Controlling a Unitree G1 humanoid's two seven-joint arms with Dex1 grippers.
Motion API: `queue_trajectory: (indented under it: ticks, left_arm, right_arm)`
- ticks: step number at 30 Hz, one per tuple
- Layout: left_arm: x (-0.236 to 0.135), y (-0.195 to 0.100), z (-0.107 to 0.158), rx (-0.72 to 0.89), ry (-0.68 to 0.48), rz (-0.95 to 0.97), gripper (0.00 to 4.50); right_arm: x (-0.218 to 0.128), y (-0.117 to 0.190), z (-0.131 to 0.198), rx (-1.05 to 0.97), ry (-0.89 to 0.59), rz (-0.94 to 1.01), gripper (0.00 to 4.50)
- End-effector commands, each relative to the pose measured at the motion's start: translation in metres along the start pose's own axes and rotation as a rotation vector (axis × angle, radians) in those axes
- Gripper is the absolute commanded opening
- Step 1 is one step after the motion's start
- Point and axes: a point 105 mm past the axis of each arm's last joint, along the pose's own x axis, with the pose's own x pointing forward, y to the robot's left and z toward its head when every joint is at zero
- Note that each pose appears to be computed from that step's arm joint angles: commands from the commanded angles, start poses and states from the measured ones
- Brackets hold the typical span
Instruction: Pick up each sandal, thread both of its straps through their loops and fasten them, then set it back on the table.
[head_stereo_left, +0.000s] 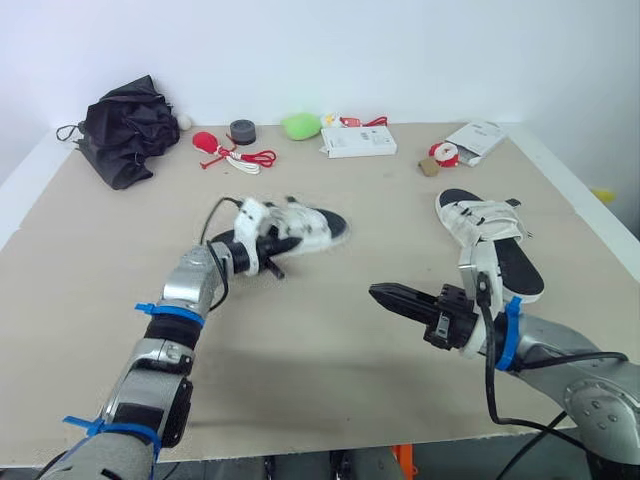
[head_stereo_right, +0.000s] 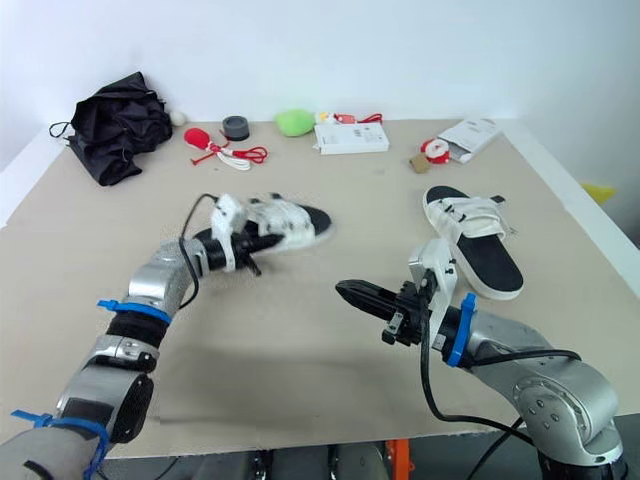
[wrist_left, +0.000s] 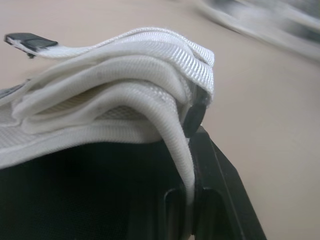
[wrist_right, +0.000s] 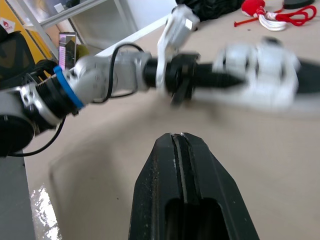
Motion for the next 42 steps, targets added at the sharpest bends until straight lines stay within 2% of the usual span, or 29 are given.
queue_trajectory:
  ticks: [1, 6, 16, 19, 20, 21, 22, 23, 26, 27, 28, 31, 35, 39, 42]
  left_arm:
    - [-0.02, 0.06, 0.017, -0.138, -0.086, 0.351, 0.03]
    - [-0.043, 0.097, 0.013, -0.145, -0.086, 0.594, 0.03]
    - [-0.036, 0.088, 0.003, -0.108, -0.07, 0.63, 0.03]
    - [-0.039, 0.087, 0.003, -0.102, -0.09, 0.658, 0.97]
    - [-0.041, 0.086, 0.002, -0.105, -0.1, 0.669, 1.38]
    - [-0.043, 0.083, 0.001, -0.111, -0.11, 0.672, 2.07]
    - [-0.045, 0.082, -0.001, -0.114, -0.114, 0.673, 2.21]
    - [-0.047, 0.08, -0.003, -0.118, -0.11, 0.681, 2.67]
    - [-0.052, 0.078, -0.007, -0.127, -0.094, 0.699, 3.64]
    - [-0.053, 0.077, -0.007, -0.131, -0.094, 0.695, 4.15]
    - [-0.055, 0.073, -0.002, -0.137, -0.115, 0.677, 4.44]
    - [-0.06, 0.062, 0.009, -0.123, -0.148, 0.619, 4.44]
    - [-0.078, 0.048, 0.005, -0.106, -0.115, 0.582, 4.44]
    - [-0.099, 0.035, 0.011, -0.155, -0.185, 0.552, 4.44]
    - [-0.094, 0.003, 0.022, -0.244, -0.229, 0.335, 4.44]
  right_arm:
    - [0.006, 0.006, 0.011, -0.05, -0.039, 0.05, 0.0]
    - [0.013, 0.006, 0.022, -0.092, -0.062, 0.081, 0.0]
    - [0.018, 0.007, 0.038, -0.142, -0.101, 0.119, 0.0]
    - [0.018, 0.005, 0.041, -0.149, -0.109, 0.117, 0.0]
    - [0.017, 0.003, 0.041, -0.15, -0.109, 0.114, 0.0]
    - [0.017, 0.002, 0.041, -0.149, -0.109, 0.111, 0.0]
    - [0.018, 0.001, 0.041, -0.148, -0.111, 0.111, 0.0]
    - [0.018, 0.0, 0.04, -0.145, -0.11, 0.112, 0.0]
    - [0.02, -0.001, 0.038, -0.141, -0.109, 0.116, 0.0]
    - [0.02, -0.002, 0.038, -0.14, -0.11, 0.119, 0.0]
    - [0.021, -0.002, 0.038, -0.139, -0.111, 0.122, 0.0]
    - [0.021, -0.003, 0.039, -0.139, -0.112, 0.125, 0.0]
    - [0.019, -0.008, 0.038, -0.137, -0.106, 0.124, 0.0]
    - [0.014, -0.012, 0.032, -0.123, -0.083, 0.119, 0.0]
    - [0.009, -0.015, 0.032, -0.107, -0.085, 0.11, 0.0]
